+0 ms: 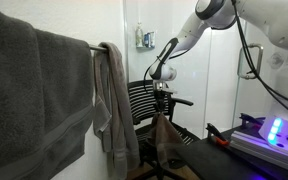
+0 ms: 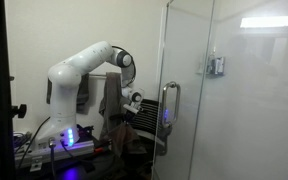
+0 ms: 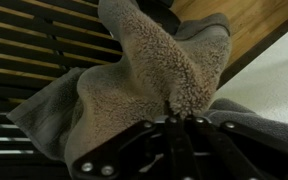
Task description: Take the towel from the chair and hang it on the towel rail
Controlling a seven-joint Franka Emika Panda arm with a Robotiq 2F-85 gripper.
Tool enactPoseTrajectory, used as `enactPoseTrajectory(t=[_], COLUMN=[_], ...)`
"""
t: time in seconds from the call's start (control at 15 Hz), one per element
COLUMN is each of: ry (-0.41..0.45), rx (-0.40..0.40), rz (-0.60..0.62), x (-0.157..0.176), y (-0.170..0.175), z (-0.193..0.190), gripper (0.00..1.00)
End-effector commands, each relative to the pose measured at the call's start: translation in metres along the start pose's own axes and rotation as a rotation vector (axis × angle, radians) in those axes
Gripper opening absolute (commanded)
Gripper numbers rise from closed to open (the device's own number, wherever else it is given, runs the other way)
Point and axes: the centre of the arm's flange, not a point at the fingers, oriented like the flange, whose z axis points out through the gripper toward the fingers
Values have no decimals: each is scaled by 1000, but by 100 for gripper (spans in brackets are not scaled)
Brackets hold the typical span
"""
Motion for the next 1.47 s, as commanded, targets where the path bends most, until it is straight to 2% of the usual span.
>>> enactPoseTrajectory(t=[0.0,0.2,0.4,0.6,0.67,0.73,0.87,1.0,1.07,1.13,1.2,1.27,1.4], ry=[97,250,413,556,538,510,514,512,519,557,643,692,794], rx=[-58,-126,-174,-203,-183,-197,-200,-211,-253,-271,-309,-311,-345], rz=[-53,-118,-165,-262,-317,-238,-292,-298,-305,-313,-317,-316,-325], x=[-60,-76,-93,-122,-134,-84,-102,-109,-113,-118,-126,-136,-145], y=[-38,-69,-105,-150,-164,-147,-171,-173,-169,-173,-183,-200,-226], z=[-51,-86,-123,-149,-154,-135,-140,-141,-145,-158,-183,-210,-239], gripper=[2,2,2,2,2,6,6,6,2,2,2,2,2])
